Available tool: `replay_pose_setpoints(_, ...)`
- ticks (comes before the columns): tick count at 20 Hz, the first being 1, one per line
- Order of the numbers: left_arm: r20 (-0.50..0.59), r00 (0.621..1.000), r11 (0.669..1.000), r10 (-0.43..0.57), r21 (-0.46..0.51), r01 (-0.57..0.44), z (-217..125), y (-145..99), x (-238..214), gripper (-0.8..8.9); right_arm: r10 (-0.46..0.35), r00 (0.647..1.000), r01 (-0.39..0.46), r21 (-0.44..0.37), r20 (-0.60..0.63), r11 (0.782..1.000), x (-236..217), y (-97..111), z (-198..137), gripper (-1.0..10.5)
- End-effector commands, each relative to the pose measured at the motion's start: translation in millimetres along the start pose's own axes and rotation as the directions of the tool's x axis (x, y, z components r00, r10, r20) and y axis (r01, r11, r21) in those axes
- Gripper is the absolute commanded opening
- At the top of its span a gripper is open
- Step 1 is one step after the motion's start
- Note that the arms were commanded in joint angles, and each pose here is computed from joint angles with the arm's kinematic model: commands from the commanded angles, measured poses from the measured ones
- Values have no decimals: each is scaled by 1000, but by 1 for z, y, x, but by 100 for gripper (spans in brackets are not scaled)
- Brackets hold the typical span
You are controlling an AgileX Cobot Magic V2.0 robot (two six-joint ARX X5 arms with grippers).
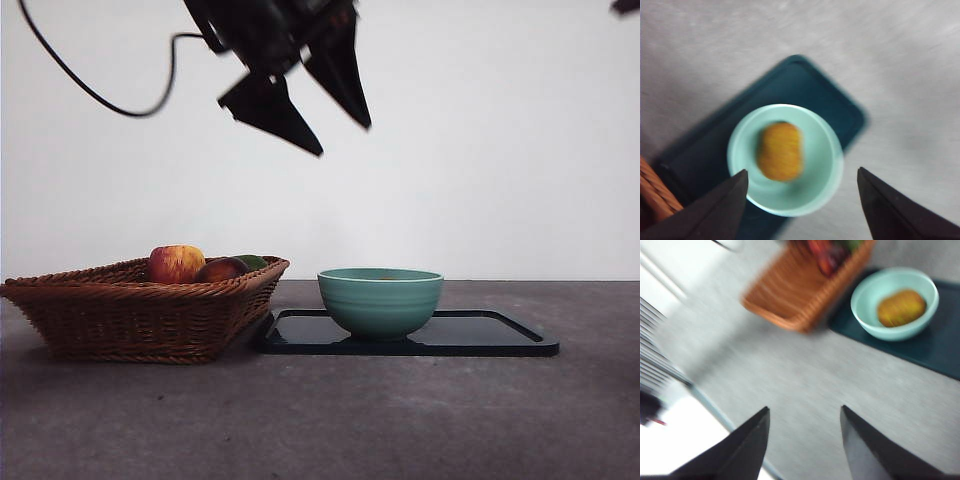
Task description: Pick up the wifruite, put it on the bowl, pick up the plate, put it on desk
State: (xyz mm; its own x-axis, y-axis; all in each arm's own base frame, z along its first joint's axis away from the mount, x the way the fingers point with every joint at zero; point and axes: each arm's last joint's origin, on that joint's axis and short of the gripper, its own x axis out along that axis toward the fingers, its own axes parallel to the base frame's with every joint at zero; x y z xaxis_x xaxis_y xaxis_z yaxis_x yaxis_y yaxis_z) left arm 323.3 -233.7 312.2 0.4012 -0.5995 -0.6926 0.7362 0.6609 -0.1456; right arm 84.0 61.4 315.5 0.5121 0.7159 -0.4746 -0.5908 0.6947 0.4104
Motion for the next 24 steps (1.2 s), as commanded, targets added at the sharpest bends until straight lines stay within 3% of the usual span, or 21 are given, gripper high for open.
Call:
replay_pose_setpoints(1,7,1000,994,28,103,-29,7,-1,25,343,28,999,-29,40,43,999,-16,8,2,222)
replay_pose_setpoints(13,-61,998,984,27,180,-16,-16,-4,109,343,8,1000,-7,78,-3,997,-33,11,-10,222)
replay_pose_setpoints(24,-62,997,974,54,222,-39,-21,-4,126,343,-3,999,7,91,-41,996,-33,10,-14,222)
